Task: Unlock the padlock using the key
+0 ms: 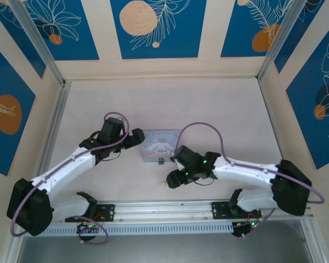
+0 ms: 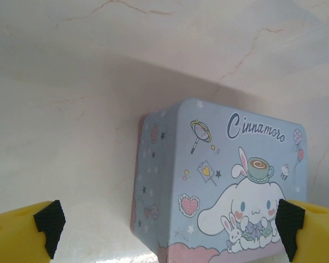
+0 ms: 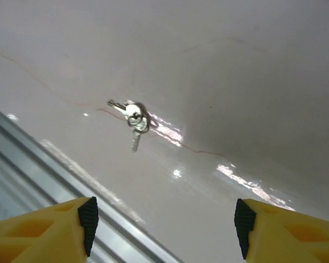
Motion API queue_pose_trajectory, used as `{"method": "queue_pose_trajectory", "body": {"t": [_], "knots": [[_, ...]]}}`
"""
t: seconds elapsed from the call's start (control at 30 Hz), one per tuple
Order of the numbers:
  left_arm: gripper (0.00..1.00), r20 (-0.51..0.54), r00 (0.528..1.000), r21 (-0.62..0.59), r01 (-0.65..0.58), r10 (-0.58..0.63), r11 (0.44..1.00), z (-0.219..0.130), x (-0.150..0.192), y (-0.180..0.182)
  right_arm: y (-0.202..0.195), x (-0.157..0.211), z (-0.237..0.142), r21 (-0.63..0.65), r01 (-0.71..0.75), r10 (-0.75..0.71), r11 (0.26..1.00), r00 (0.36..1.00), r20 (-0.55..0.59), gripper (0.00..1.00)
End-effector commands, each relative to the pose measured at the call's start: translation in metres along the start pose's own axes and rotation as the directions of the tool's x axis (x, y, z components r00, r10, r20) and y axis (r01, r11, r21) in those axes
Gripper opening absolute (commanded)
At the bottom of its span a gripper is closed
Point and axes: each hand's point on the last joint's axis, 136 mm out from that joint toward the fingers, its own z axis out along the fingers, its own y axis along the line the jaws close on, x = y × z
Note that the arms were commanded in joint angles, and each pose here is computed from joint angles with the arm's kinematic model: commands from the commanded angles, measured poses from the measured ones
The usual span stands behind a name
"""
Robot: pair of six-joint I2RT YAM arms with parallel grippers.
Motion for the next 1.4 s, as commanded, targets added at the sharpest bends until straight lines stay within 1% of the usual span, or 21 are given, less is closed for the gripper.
{"method": "queue_pose_trajectory", "body": {"t": [0.0,0.23,0.33,0.5,0.6,0.9,0.97,1.07,1.23,1.37], "knots": [[1.0,0.003,1.0,0.014,0.02,-0.02,1.0,-0.011,-0.002,0.0,0.004,-0.012,0.008,0.1,0.128,-0.127,0.987,0.992,-0.016,0.68],[1.0,0.013,0.999,0.009,0.033,-0.034,0.999,-0.018,-0.004,0.008,0.017,-0.022,0.034,0.167,0.252,-0.24,0.953,0.967,-0.088,0.64],[1.0,0.013,0.999,0.008,0.042,-0.042,0.999,-0.019,-0.004,0.012,0.018,-0.019,0.041,0.189,0.29,-0.27,0.938,0.955,-0.124,0.62],[1.0,0.012,0.998,0.013,0.054,-0.054,0.998,-0.018,-0.005,0.015,0.019,-0.012,0.049,0.206,0.321,-0.293,0.924,0.943,-0.157,0.6],[1.0,0.009,0.998,0.015,0.059,-0.059,0.998,-0.017,-0.005,0.016,0.018,-0.011,0.052,0.211,0.321,-0.291,0.923,0.943,-0.164,0.55],[1.0,-0.002,0.998,0.018,0.067,-0.067,0.998,-0.015,-0.001,0.02,0.017,-0.02,0.062,0.227,0.324,-0.293,0.919,0.943,-0.16,0.49],[1.0,-0.005,0.998,0.019,0.068,-0.067,0.998,-0.015,0.0,0.021,0.016,-0.022,0.063,0.218,0.317,-0.287,0.923,0.945,-0.158,0.47],[1.0,-0.006,0.998,0.021,0.067,-0.067,0.998,-0.015,0.001,0.021,0.016,-0.026,0.063,0.199,0.3,-0.274,0.933,0.95,-0.149,0.42],[1.0,-0.009,0.997,0.024,0.07,-0.07,0.997,-0.014,0.003,0.022,0.018,-0.031,0.063,0.172,0.278,-0.258,0.945,0.957,-0.134,0.38],[1.0,-0.016,0.997,0.028,0.075,-0.075,0.997,-0.011,0.004,0.022,0.024,-0.035,0.063,0.16,0.279,-0.261,0.947,0.957,-0.124,0.39]]}}
